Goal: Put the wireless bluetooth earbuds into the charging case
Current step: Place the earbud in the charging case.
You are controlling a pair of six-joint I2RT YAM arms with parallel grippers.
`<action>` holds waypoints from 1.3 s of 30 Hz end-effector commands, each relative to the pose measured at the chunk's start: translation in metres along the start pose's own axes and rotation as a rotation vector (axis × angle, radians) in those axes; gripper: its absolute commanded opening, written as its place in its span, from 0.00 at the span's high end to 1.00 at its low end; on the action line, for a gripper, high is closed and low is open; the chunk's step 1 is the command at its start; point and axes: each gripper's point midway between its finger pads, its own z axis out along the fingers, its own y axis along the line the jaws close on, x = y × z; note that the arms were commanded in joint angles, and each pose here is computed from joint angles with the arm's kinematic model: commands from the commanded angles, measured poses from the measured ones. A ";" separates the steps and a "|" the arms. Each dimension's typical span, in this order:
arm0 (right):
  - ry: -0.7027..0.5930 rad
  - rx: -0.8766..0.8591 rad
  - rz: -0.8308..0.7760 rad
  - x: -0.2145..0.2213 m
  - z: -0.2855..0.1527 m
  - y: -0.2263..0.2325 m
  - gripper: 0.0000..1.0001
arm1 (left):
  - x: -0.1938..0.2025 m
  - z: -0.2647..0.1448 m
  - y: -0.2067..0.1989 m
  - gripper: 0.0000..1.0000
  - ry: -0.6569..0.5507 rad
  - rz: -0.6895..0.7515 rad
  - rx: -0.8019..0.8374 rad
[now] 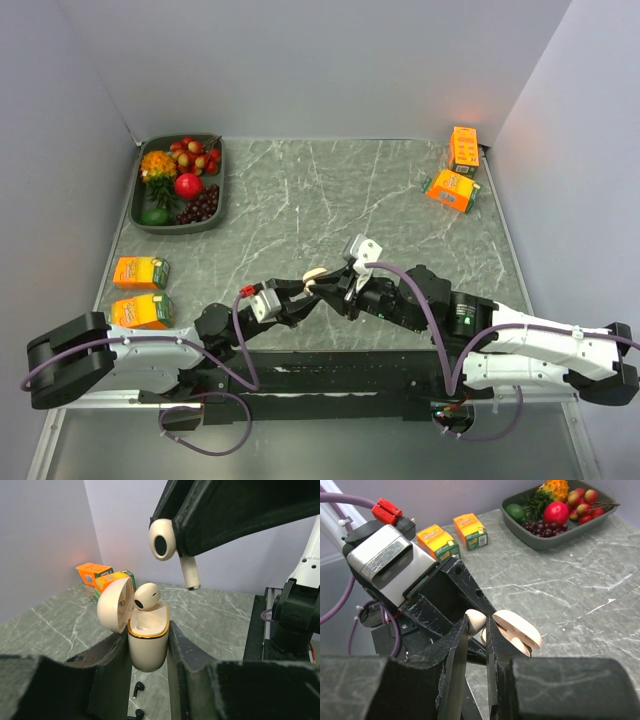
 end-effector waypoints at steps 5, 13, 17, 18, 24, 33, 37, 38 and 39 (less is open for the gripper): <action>-0.104 0.081 -0.041 -0.019 0.003 -0.009 1.00 | -0.056 0.006 0.001 0.99 -0.207 0.001 0.005; -0.142 0.126 -0.074 -0.010 0.005 -0.013 1.00 | -0.065 0.005 -0.002 0.99 -0.228 -0.019 0.025; -0.180 0.145 -0.079 -0.014 0.001 -0.014 1.00 | -0.063 0.000 -0.009 0.99 -0.244 0.022 0.061; -0.193 0.145 -0.077 -0.017 0.000 -0.014 1.00 | -0.063 -0.002 -0.012 0.99 -0.250 0.033 0.072; -0.219 0.131 -0.077 -0.026 -0.008 -0.010 1.00 | -0.053 -0.010 -0.012 0.99 -0.259 0.093 0.063; -0.209 0.150 -0.100 -0.020 -0.011 -0.010 1.00 | -0.063 0.003 -0.006 0.99 -0.255 0.057 0.033; -0.191 0.154 -0.112 -0.013 -0.009 -0.008 1.00 | -0.068 0.003 -0.006 0.99 -0.271 0.044 0.029; -0.185 0.151 -0.114 -0.011 -0.008 -0.007 1.00 | -0.068 0.003 -0.006 0.99 -0.271 0.043 0.031; -0.184 0.147 -0.115 -0.011 -0.008 -0.006 1.00 | -0.068 0.003 -0.006 0.99 -0.271 0.042 0.029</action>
